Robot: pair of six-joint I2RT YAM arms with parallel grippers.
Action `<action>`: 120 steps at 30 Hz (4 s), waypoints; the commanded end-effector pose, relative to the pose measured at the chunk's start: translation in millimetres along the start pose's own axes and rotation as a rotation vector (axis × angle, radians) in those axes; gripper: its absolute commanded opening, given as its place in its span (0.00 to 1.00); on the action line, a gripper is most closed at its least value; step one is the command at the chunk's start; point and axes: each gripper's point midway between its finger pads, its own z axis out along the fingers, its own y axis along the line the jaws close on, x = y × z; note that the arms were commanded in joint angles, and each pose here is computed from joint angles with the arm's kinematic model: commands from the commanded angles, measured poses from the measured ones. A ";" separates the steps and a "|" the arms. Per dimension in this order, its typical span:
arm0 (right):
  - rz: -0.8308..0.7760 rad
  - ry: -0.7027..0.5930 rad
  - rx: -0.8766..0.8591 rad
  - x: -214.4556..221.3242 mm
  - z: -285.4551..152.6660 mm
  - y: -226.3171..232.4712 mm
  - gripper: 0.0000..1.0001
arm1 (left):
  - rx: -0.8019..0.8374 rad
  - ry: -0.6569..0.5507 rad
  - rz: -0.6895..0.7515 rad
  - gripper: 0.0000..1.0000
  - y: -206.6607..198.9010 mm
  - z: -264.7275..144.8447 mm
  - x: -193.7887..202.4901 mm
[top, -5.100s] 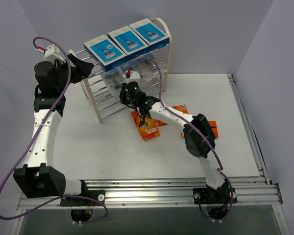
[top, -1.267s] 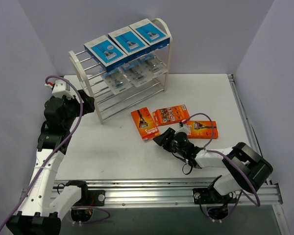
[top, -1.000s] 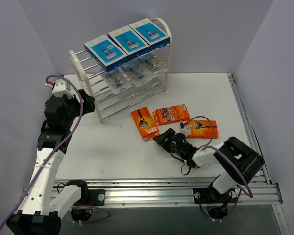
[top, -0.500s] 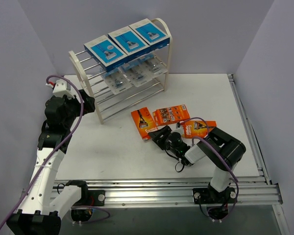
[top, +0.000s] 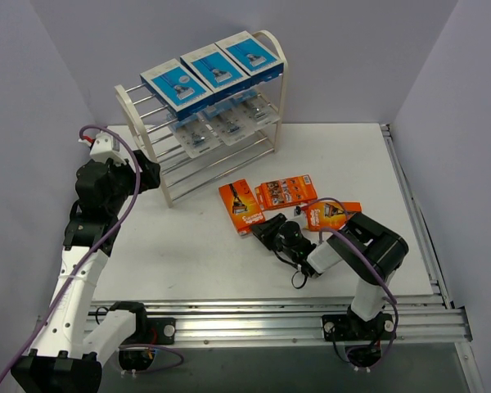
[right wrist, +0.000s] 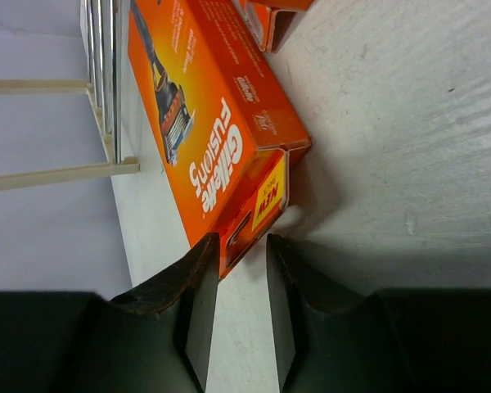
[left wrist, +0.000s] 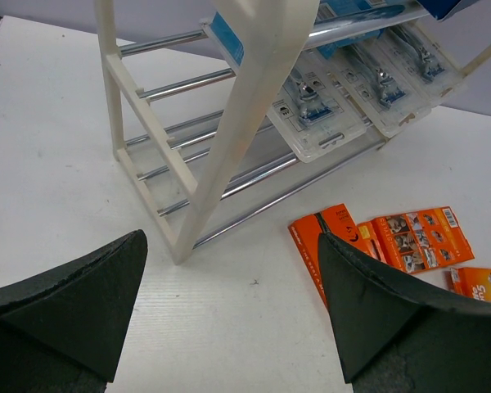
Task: Place and organize the shaving razors onto the shelf
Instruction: Grab a shaving razor with the right arm, then place the shaving razor onto shelf
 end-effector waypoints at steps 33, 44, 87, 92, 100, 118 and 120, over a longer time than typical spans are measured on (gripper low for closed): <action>-0.621 0.197 -0.051 -55.5 10.1 95.3 0.00 | 0.033 -0.029 -0.007 0.94 -7.0 6.3 -8.5; -0.702 0.152 -0.007 -105.2 18.7 103.8 0.00 | 0.020 -0.020 -0.003 0.94 -4.0 8.7 -5.3; -0.367 0.184 -0.277 -208.7 74.6 106.8 0.00 | 0.011 -0.010 0.013 0.94 -2.0 11.6 -2.2; -0.277 0.142 -0.265 -212.7 76.7 103.2 0.00 | 0.010 -0.009 0.011 0.94 -1.7 11.9 -1.2; -0.157 0.060 -0.237 -223.0 78.5 96.1 0.00 | 0.012 -0.010 0.012 0.94 -2.6 11.5 -1.3; 0.082 -0.150 -0.208 -232.3 74.3 87.0 0.00 | 0.023 -0.009 0.012 0.94 -6.3 10.9 -0.3; 0.101 -0.155 -0.206 -229.8 77.6 86.4 0.00 | 0.027 -0.008 0.016 0.94 -7.5 11.1 -0.1</action>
